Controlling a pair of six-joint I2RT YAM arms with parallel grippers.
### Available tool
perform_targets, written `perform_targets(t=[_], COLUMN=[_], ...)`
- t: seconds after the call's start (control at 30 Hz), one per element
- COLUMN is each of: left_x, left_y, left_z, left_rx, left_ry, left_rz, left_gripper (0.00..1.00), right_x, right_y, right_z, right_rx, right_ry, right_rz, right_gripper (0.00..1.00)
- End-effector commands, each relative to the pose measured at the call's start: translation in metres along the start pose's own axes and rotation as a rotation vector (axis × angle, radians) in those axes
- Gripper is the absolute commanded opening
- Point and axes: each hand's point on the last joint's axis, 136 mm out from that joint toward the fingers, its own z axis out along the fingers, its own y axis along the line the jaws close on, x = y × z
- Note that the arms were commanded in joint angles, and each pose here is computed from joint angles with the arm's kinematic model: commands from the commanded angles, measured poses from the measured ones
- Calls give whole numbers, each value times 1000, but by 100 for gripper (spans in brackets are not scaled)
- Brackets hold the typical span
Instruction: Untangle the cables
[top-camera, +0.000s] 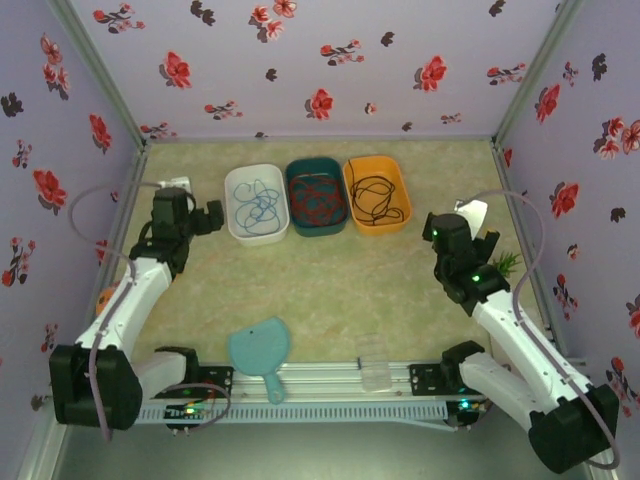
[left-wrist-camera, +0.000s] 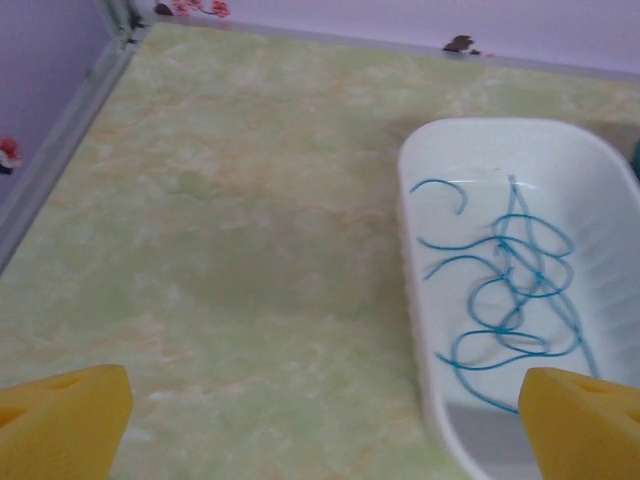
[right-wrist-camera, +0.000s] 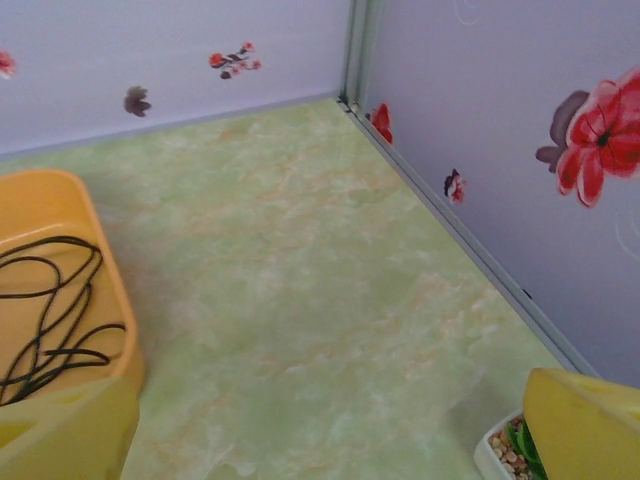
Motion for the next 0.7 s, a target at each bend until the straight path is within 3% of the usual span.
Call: perform_targets(t=[0.0, 0.3, 0.67], left_x=[-9, 27, 29], left_y=[21, 32, 19], left_z=[5, 36, 49], left_rx=[-79, -47, 31], left_ry=[-126, -143, -235], left_rz=[4, 22, 78], left_gripper=[100, 100, 100], right_x=[-10, -2, 1], right_y=[-6, -24, -24], right_z=[8, 33, 49], right_rx=[10, 65, 58], right_ry=[-90, -156, -158], right_rz=[68, 111, 80], right_gripper=[99, 99, 99])
